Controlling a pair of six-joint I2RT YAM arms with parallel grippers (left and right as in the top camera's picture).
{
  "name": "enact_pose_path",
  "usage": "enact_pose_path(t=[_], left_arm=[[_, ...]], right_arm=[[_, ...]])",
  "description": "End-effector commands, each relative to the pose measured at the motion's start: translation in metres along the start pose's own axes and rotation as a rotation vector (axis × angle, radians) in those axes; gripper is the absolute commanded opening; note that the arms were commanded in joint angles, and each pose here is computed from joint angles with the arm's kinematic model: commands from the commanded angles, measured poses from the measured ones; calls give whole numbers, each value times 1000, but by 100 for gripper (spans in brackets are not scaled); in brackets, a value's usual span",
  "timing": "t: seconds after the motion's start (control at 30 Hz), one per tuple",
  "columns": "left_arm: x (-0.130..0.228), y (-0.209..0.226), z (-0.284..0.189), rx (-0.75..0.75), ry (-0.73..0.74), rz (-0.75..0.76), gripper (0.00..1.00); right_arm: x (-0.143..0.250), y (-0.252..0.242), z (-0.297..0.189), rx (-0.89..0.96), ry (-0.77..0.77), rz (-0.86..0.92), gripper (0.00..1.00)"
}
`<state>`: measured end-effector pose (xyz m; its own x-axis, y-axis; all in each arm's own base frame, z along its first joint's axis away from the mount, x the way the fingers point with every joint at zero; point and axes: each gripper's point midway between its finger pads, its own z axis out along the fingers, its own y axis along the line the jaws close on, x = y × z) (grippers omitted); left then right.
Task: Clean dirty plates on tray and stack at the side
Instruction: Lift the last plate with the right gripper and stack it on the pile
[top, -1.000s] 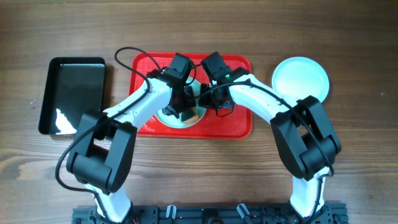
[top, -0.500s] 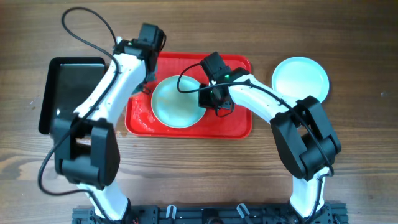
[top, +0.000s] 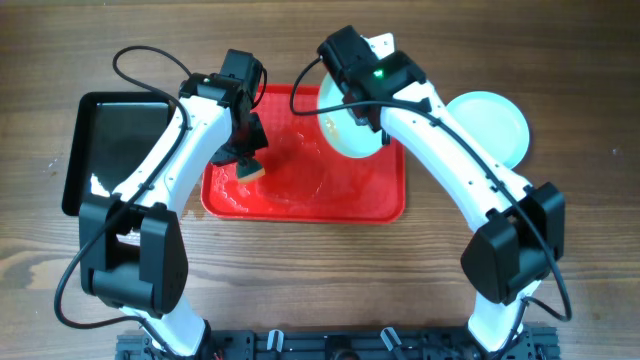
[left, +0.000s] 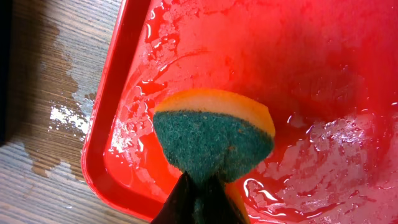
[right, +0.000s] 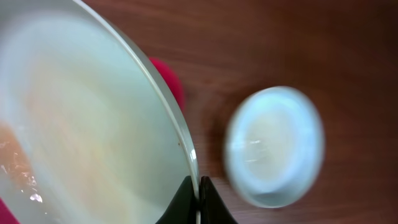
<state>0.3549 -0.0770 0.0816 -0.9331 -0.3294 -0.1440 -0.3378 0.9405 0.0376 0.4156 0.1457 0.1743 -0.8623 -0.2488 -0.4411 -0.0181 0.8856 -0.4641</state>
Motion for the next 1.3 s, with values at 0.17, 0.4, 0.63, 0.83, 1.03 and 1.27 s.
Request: enact_pose_path(t=[0.17,0.4,0.63,0.83,1.03,1.27], left_arm=[[0,-2,-3,16,-8,35,4],[0,-2,-3,16,-8,35,4],[-1,-3,-3,17,-10,35,4],[-1,-3,-3,17,-10,35,4],[-1,-3,-3,20,-14,34,4],[0,-3,-2,17,-10,35,4]], right_arm=[[-37,-36,-92,580,-343,-203,4],[-39,-5,-119,563,-429,-252,4],[-26,-10,-80,404,-317,-117,4],[7,-30,-19,136,-25,209,4],[1,42,-52,-909,96,1,4],[30,8,8,-730,273,254,4]])
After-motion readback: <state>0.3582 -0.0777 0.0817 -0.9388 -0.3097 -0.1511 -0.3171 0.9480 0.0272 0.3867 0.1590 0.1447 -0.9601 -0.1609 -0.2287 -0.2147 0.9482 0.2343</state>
